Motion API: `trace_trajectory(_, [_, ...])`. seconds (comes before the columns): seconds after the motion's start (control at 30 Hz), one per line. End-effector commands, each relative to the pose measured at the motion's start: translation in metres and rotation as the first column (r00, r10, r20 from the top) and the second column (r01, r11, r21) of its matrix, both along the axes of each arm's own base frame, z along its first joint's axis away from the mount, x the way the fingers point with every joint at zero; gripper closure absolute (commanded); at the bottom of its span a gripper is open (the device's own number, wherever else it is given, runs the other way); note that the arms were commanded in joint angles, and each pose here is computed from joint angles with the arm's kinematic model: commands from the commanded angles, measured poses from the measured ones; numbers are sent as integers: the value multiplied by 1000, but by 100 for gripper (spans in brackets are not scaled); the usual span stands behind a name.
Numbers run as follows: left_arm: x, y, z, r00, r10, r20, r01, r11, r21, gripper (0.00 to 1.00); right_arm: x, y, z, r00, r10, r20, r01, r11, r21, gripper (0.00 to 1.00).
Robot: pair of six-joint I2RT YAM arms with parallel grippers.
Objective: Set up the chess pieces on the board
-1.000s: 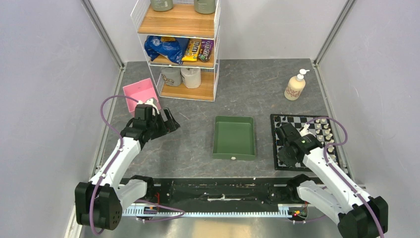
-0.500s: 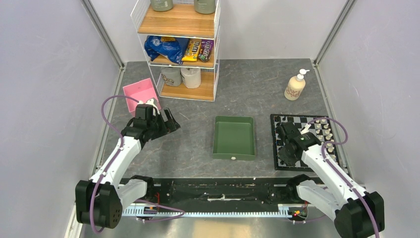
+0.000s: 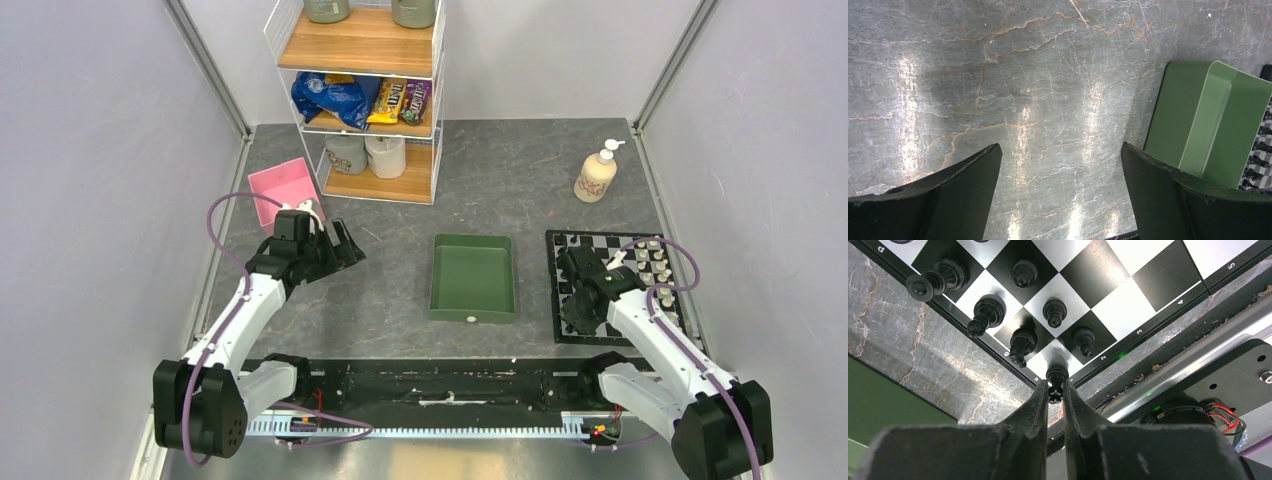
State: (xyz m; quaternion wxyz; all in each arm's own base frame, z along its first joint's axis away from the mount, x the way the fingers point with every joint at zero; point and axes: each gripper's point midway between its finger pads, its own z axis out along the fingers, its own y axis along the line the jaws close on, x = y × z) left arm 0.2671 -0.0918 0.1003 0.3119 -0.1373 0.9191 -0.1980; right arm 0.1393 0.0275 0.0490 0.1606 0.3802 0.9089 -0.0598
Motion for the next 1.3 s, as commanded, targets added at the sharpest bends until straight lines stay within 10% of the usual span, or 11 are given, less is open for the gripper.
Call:
trace_trajectory(0.0, [12, -6, 18, 999, -4, 49, 6, 999, -36, 4, 3, -2, -1, 1000, -5, 6, 5, 1000, -6, 80])
trace_trajectory(0.73, [12, -7, 20, 998, -5, 57, 7, 999, -38, 4, 16, 6, 26, 995, 36, 95, -40, 999, 37, 67])
trace_trajectory(1.27, [13, 42, 28, 976, 197, 94, -209, 968, 139, 3, 66, 37, 99, 901, 294, 319, -328, 943, 58, 31])
